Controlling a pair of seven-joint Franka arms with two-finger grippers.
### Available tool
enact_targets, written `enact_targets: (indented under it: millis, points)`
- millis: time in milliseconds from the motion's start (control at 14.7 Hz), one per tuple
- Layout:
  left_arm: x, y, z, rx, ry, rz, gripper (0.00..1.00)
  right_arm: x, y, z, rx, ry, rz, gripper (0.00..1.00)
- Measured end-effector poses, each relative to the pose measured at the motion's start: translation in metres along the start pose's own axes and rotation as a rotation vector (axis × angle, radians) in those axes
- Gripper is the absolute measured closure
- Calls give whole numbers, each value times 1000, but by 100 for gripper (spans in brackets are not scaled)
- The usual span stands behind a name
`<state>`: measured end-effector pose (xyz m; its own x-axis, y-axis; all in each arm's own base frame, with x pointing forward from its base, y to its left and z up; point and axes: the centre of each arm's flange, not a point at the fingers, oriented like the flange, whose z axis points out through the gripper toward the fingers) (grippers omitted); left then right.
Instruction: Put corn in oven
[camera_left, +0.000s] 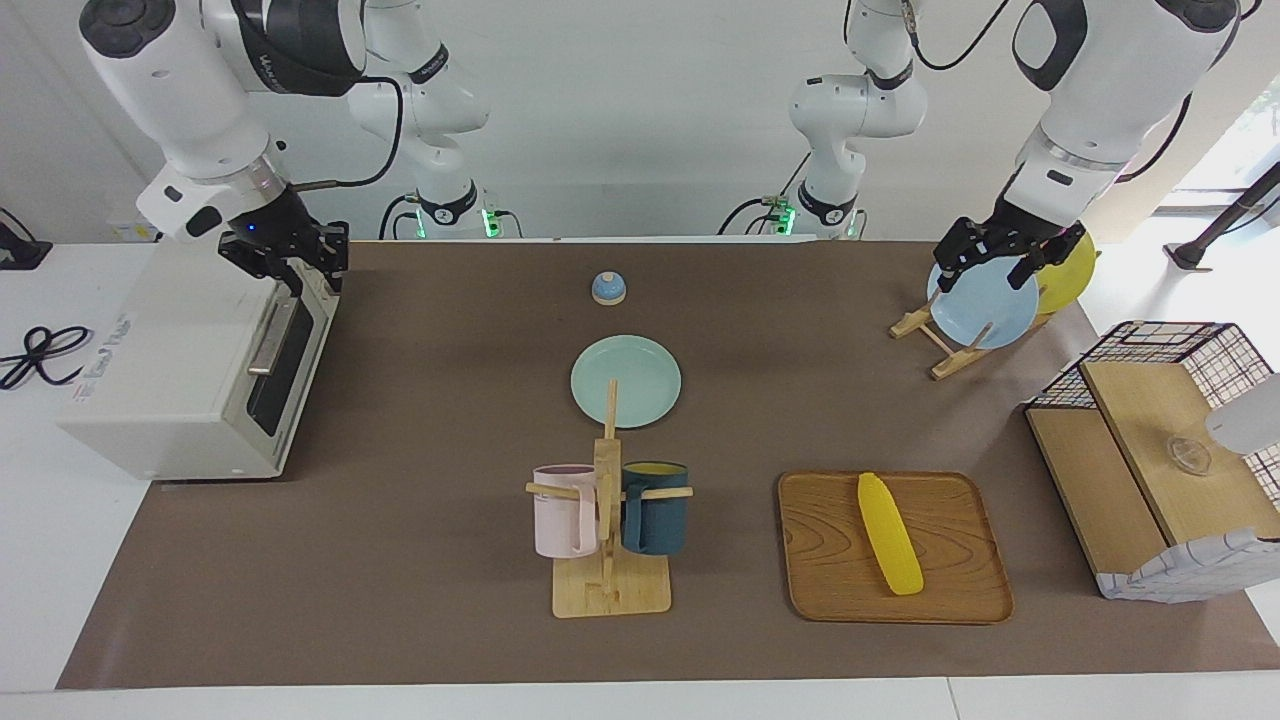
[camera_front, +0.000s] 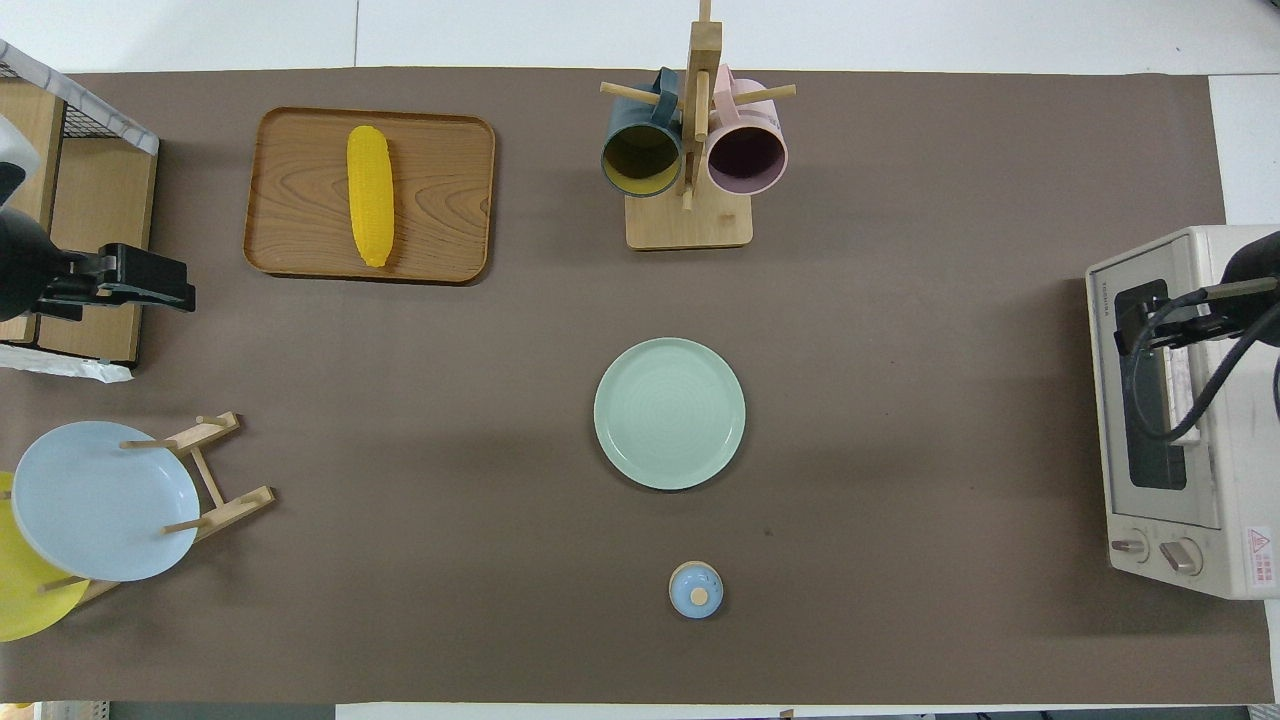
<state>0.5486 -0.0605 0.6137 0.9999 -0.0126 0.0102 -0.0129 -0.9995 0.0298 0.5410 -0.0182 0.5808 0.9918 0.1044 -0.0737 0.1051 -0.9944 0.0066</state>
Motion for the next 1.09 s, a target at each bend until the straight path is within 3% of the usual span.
enact_targets:
  millis: [205,273,683,1092]
  points:
    - [1,1,-1,-1,8,2,0,0,3,18,-4,39,5,94]
    - [1,2,-1,-1,9,3,0,0,6,28,-5,52,10,99]
    - [12,13,14,-2,20,21,0,-10,39,74,-1,51,64,99]
    - [67,31,100,-1,31,39,0,-19,68,99,-33,27,36,99]
